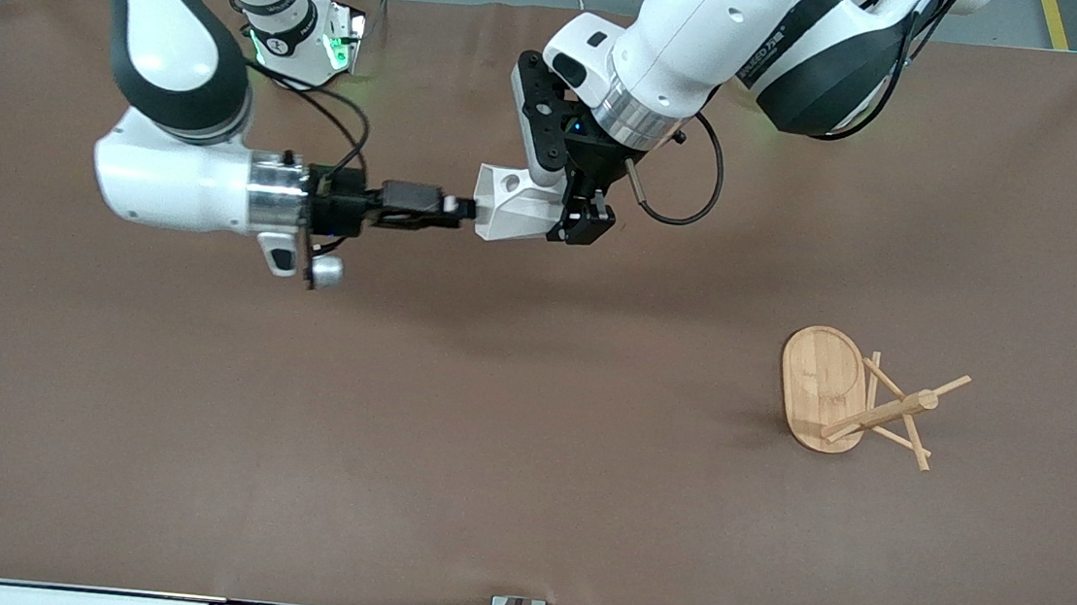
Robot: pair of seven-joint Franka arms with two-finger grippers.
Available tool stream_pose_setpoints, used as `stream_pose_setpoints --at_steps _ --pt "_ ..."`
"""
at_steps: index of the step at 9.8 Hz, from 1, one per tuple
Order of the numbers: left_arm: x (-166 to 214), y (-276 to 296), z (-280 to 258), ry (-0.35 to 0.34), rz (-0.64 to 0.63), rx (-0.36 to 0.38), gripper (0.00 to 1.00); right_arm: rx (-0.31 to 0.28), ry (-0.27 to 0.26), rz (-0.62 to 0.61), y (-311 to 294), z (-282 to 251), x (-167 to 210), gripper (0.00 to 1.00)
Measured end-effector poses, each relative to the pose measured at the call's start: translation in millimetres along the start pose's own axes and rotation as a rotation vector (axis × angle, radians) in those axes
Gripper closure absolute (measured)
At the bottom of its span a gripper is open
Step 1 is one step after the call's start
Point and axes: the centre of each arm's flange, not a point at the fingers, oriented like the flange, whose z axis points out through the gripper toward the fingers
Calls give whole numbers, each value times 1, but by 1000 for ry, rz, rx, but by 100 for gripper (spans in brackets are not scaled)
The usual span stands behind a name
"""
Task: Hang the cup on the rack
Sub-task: 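Carry the cup with the left gripper over the wooden rack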
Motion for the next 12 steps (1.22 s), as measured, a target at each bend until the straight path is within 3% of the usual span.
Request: stream_pose_setpoints --at_steps 1,3,5,7,9,12 --pt "-7 -7 0 -20 -17 -7 25 -100 67 34 10 -35 10 0" --pt "-33 -40 -10 -52 -100 -6 25 -385 230 78 22 -110 15 0" --pt "-59 -71 -28 -61 -272 13 25 -649 331 97 39 -174 10 0" --pt "-72 -81 -40 -75 -479 28 25 -847 430 60 39 -224 -1 0" --pt "-102 -108 -52 -94 -637 45 25 -929 480 65 21 -274 -32 0" --pt "-152 -137 -55 -177 -788 37 25 -970 441 87 -18 -346 -85 0"
